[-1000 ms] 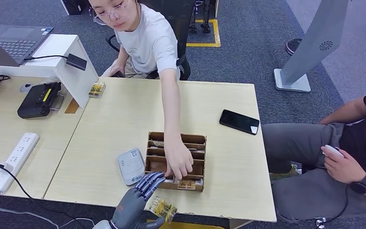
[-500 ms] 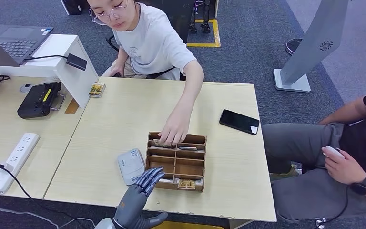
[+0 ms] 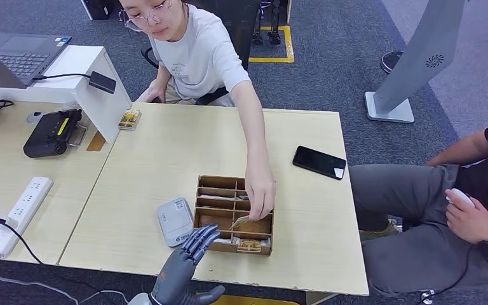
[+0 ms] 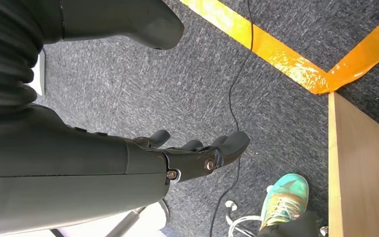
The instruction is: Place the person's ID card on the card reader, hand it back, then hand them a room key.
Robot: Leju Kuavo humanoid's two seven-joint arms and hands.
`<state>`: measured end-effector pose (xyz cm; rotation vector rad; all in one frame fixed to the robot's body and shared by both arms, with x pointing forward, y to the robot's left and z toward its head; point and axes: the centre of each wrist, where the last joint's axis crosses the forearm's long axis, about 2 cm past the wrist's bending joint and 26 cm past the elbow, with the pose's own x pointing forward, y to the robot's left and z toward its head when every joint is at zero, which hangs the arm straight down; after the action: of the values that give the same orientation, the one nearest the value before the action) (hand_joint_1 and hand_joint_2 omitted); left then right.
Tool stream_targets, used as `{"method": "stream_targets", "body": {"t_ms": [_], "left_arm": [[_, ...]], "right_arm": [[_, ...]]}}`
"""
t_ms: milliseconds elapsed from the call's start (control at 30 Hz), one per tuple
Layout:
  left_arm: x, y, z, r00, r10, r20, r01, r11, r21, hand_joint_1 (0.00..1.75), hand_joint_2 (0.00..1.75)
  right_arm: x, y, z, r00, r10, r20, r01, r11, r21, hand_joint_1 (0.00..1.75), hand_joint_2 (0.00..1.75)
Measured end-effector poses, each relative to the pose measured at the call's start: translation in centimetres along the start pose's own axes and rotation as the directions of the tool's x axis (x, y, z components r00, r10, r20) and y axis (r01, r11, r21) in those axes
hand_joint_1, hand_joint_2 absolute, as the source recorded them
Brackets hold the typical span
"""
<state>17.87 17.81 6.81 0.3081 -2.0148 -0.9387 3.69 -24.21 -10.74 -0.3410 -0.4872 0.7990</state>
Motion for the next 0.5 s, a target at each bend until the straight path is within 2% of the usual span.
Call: {"method": "stream_targets", "body": {"t_ms": [500], "left_arm": [[0.21,-0.16,0.52,0.999,0.001,0.047,0.0,1.0,-0.015,0.0,1.75]], "right_arm": [[-0.09,0.03,0.02,1.0,0.008,0.005,-0.008,1.0,0.005,0.0,1.75]]}}
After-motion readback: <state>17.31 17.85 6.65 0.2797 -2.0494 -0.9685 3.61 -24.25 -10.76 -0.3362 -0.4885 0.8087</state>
